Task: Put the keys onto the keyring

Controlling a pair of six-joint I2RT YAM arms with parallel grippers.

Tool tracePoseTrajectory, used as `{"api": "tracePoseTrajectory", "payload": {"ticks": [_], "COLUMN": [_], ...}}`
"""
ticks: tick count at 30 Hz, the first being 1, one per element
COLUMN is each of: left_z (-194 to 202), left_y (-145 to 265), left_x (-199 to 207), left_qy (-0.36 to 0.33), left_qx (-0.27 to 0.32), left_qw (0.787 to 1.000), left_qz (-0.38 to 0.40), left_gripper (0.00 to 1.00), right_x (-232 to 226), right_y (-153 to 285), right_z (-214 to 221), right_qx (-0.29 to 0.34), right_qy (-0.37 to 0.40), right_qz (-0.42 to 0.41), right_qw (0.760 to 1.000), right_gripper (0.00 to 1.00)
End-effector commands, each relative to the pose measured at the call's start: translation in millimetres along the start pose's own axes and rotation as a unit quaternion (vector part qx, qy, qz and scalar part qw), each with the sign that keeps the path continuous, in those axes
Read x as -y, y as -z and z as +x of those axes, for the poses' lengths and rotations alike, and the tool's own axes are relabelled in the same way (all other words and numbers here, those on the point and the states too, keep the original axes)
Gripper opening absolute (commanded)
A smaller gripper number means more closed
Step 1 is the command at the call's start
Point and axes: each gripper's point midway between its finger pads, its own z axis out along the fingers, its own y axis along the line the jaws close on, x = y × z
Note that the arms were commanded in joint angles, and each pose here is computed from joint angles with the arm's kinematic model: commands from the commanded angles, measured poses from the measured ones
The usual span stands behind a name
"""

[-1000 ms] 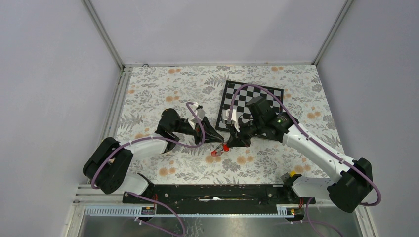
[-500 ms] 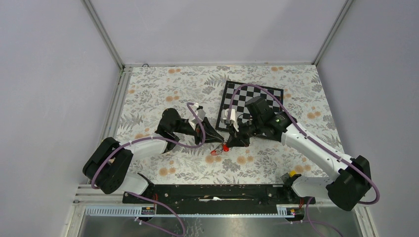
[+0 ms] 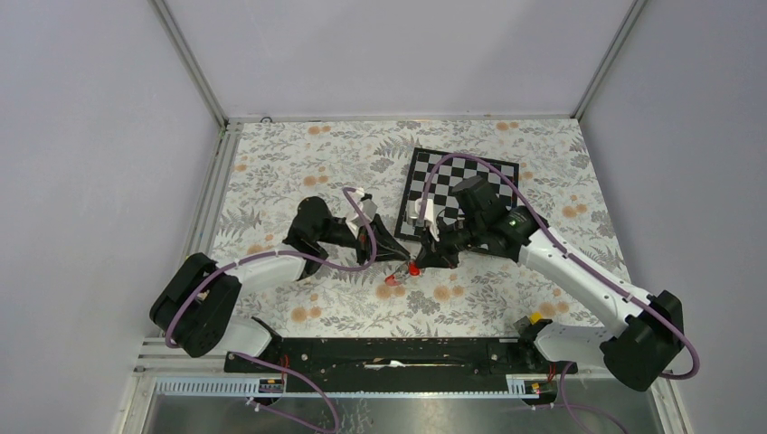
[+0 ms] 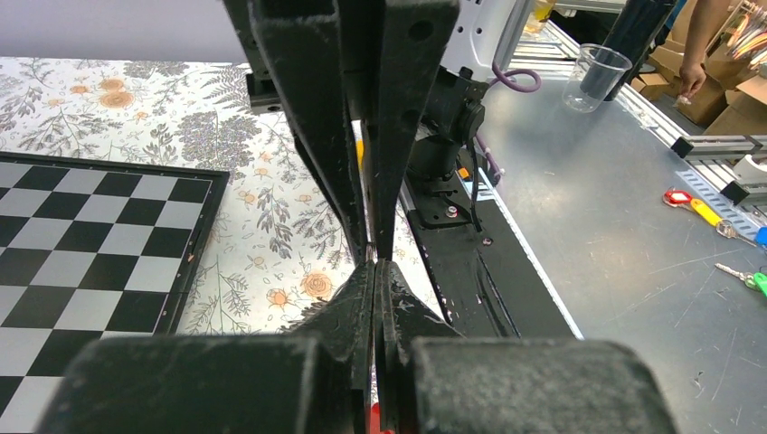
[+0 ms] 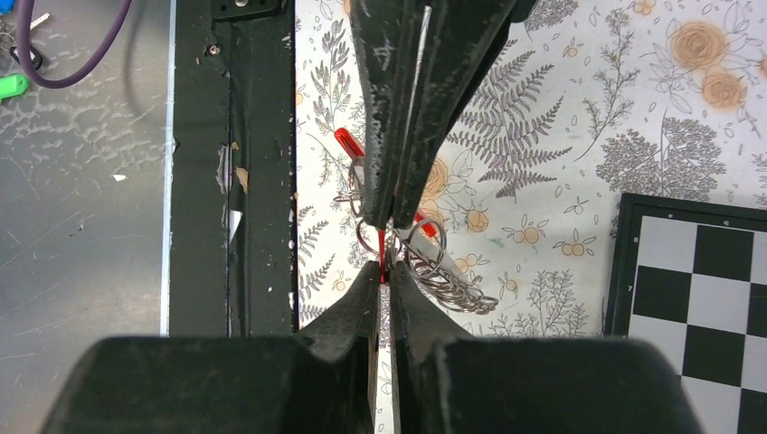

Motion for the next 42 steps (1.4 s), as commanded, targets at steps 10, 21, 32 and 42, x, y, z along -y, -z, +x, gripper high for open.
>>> {"api": "tracePoseTrajectory", "payload": {"ticks": [10,21,32,42], "left_z": [-30.3,-33.5,-30.4,-23.5], "left_y": [4.0,4.9,5.4,5.9], "left_x": [-7.3,-2.6,-2.1,-3.1], "left_qy": [-0.063,-0.068,-0.069,-0.067], "left_qx": [0.008,0.018,0.017,0.009], "left_qw": [0.998,0.997,0.997,0.998], "left_qz": [-0.01,-0.004,-0.005,-0.006], "left_gripper": [0.0,0.0,0.0,0.0], "right_x": [14.3,13.1,13.0,15.3], "right_y": [4.5,-0.8,2.1,4.8], "right_z": [-23.3,-21.7,-20.0,-21.6], "right_qx": [0.037,0.053,0.06,0.063], "right_qy": [0.034,0.026,0.031,0.028], "right_qz": [0.033,0.029,0.04,0.045], "right_qw": [0.998,0.998,0.997,0.997], "right_gripper": [0.04,0.01,0.0,0.0]}}
